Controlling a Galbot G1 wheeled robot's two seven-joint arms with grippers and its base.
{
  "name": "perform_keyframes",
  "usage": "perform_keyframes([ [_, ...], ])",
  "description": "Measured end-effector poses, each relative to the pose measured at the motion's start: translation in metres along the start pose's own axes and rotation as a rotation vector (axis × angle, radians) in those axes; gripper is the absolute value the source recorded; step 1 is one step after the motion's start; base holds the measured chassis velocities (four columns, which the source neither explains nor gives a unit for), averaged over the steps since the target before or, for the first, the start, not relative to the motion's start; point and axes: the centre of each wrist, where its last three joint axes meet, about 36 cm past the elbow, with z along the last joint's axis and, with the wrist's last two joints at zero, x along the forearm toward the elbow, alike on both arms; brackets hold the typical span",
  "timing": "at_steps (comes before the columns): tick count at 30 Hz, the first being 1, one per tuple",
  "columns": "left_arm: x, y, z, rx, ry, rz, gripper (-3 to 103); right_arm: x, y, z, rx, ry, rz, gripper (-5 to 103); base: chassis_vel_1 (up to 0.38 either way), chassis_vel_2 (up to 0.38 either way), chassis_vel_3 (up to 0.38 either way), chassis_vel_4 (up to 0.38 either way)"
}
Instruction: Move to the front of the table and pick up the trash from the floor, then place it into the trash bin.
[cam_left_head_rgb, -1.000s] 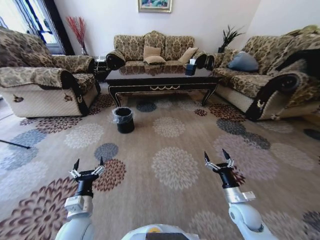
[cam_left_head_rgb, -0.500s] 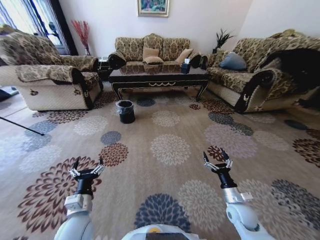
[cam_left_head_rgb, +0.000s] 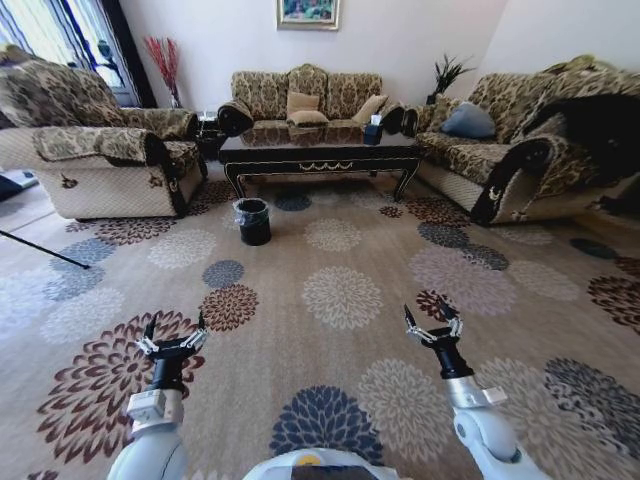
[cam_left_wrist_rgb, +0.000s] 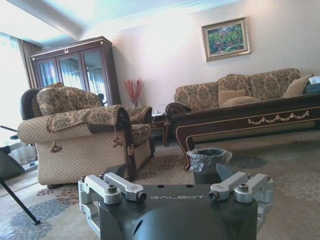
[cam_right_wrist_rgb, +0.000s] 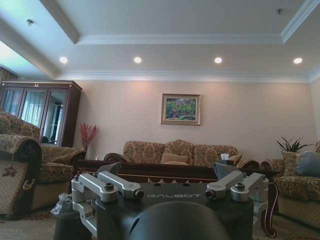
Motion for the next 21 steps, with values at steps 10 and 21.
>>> perform_keyframes([
  [10, 0.0051, -0.001, -0.0025, 0.005, -0.008, -0.009, 100, -0.0012, -0.0032, -0.0008, 0.006, 0.001, 0.026, 100, -0.121, 0.005, 0.107, -0.007],
  [21, 0.0062, -0.0031, -0.0019, 0.01, -0.011, -0.009, 100, -0.0038, -0.0016, 0.0005, 0.008, -0.018, 0.022, 100, -0.033, 0.0, 0.031, -0.001],
])
